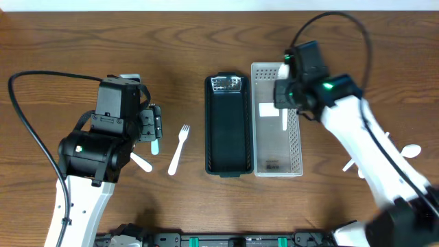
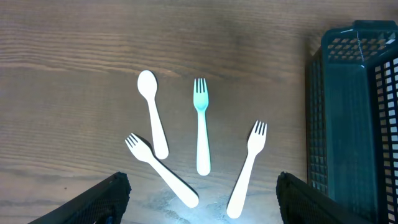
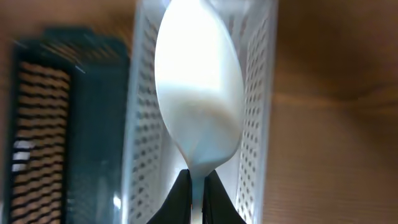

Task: Pack container
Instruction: 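Carry the spoon into the white basket and open the right gripper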

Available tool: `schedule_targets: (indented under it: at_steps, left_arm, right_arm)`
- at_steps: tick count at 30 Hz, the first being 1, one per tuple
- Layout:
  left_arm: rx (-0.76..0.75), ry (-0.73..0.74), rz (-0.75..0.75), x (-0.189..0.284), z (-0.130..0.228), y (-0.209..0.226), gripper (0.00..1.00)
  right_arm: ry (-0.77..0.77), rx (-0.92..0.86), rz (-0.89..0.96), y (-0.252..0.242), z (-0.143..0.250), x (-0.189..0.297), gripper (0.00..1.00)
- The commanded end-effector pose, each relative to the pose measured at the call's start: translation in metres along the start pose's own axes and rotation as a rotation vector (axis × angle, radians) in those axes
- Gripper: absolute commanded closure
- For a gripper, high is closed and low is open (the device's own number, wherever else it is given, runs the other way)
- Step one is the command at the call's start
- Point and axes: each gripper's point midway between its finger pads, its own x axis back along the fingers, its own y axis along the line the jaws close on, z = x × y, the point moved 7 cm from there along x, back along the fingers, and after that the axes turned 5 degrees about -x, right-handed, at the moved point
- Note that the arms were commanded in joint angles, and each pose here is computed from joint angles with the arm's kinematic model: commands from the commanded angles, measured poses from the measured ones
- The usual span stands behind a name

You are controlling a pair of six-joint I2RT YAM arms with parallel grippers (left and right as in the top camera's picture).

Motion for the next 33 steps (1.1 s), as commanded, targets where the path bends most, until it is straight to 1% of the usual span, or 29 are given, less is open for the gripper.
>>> schedule_targets:
  at_steps: [1, 4, 7, 11, 12, 14, 15, 16, 18, 22, 26, 27, 28, 29, 31, 33]
  left_arm:
    - [0.01, -0.003, -0.01, 0.002, -0.002, 0.002, 0.22]
    - [0.009, 0.0, -0.01, 0.002, -0.001, 0.002, 0.22]
    - [0.009, 0.001, -0.011, 0.002, -0.001, 0.002, 0.22]
    - [0.009, 0.002, -0.011, 0.002, -0.001, 0.002, 0.22]
    - [0.008, 0.004, -0.011, 0.002, -0.001, 0.002, 0.22]
    - [0.008, 0.008, -0.011, 0.002, 0.0, 0.002, 0.22]
    - [0.007, 0.008, -0.011, 0.002, 0.0, 0.002, 0.22]
    - [0.007, 0.009, -0.012, 0.002, 0.0, 0.002, 0.22]
    - [0.006, 0.013, -0.012, 0.002, 0.001, 0.002, 0.22]
    - [0.005, 0.02, -0.013, 0.002, 0.002, 0.002, 0.22]
    - [0.005, 0.019, -0.013, 0.002, 0.002, 0.002, 0.22]
    - [0.005, 0.019, -0.013, 0.002, 0.002, 0.002, 0.22]
    - [0.005, 0.02, -0.013, 0.002, 0.002, 0.002, 0.22]
    - [0.005, 0.02, -0.013, 0.002, 0.002, 0.003, 0.22]
    - [0.005, 0.019, -0.013, 0.002, 0.002, 0.002, 0.22]
    - [0.005, 0.019, -0.013, 0.002, 0.002, 0.002, 0.22]
  right_arm:
    - [0.119, -0.021, 0.064, 0.0, 0.017, -0.041, 0.99]
    - [0.176, -0.009, 0.092, 0.001, 0.025, -0.064, 0.99]
    - [0.204, -0.004, 0.106, 0.001, 0.029, -0.075, 0.94]
    - [0.203, -0.004, 0.105, 0.001, 0.029, -0.076, 0.88]
    - [0.2, -0.003, 0.104, 0.001, 0.028, -0.076, 0.85]
    - [0.2, -0.003, 0.103, 0.001, 0.028, -0.076, 0.7]
    - [0.2, 0.001, 0.102, 0.002, 0.028, -0.076, 0.65]
    - [0.198, 0.004, 0.099, 0.002, 0.027, -0.075, 0.61]
    - [0.191, 0.028, 0.077, 0.005, 0.024, -0.07, 0.59]
    - [0.128, 0.033, 0.042, 0.012, 0.006, -0.038, 0.59]
    - [-0.027, 0.004, 0.021, 0.007, -0.02, 0.02, 0.59]
    - [-0.068, -0.016, 0.035, 0.001, -0.025, 0.033, 0.57]
    - [-0.111, -0.057, 0.066, -0.01, -0.029, 0.047, 0.52]
    - [-0.145, -0.118, 0.11, -0.024, -0.031, 0.059, 0.43]
    - [-0.169, -0.24, 0.186, -0.055, -0.031, 0.074, 0.37]
    - [-0.143, -0.352, 0.243, -0.09, -0.029, 0.079, 0.3]
